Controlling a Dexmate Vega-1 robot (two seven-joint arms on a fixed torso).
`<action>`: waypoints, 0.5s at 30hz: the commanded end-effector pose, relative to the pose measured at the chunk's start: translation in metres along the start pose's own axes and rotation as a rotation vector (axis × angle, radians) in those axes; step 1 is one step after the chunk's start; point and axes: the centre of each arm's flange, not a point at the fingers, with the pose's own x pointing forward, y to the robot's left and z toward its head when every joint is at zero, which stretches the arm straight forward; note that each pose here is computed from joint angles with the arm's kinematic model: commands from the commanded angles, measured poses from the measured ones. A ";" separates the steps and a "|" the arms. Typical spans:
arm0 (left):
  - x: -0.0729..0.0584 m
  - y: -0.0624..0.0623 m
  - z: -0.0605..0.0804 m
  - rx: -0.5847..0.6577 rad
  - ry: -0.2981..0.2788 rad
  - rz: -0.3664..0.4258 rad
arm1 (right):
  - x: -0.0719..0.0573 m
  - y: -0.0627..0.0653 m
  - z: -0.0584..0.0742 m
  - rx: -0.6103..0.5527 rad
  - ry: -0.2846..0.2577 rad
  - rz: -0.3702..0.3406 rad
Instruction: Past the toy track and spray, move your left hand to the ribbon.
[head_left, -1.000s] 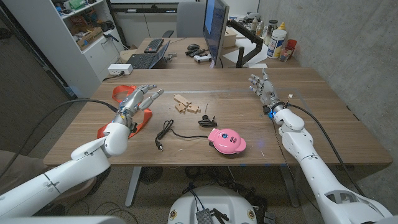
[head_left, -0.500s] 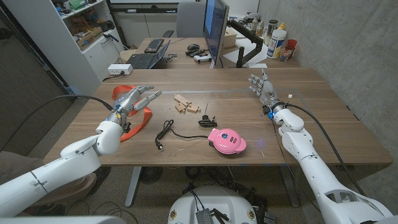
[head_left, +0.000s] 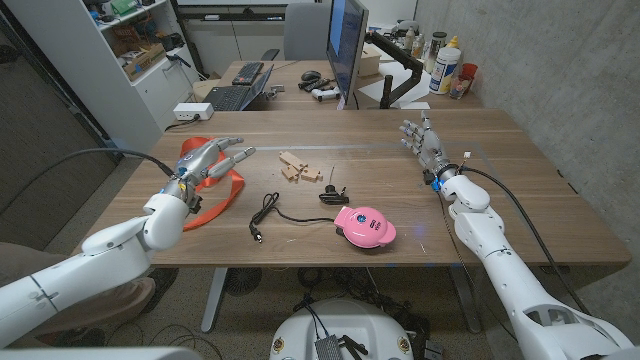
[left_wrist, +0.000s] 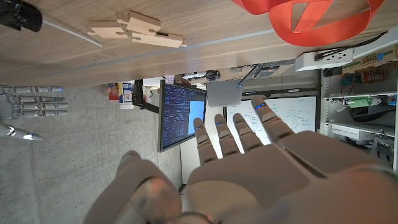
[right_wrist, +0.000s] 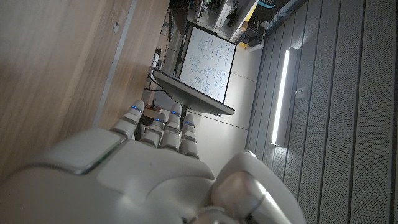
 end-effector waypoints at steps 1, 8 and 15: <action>-0.002 0.000 -0.002 0.077 -0.022 -0.012 | -0.002 -0.004 0.001 0.004 -0.008 -0.006; 0.002 -0.002 -0.002 0.103 -0.042 -0.013 | -0.004 -0.004 0.003 -0.007 -0.010 -0.001; 0.001 -0.001 -0.006 0.132 -0.052 -0.032 | -0.005 -0.007 0.005 -0.015 -0.010 -0.013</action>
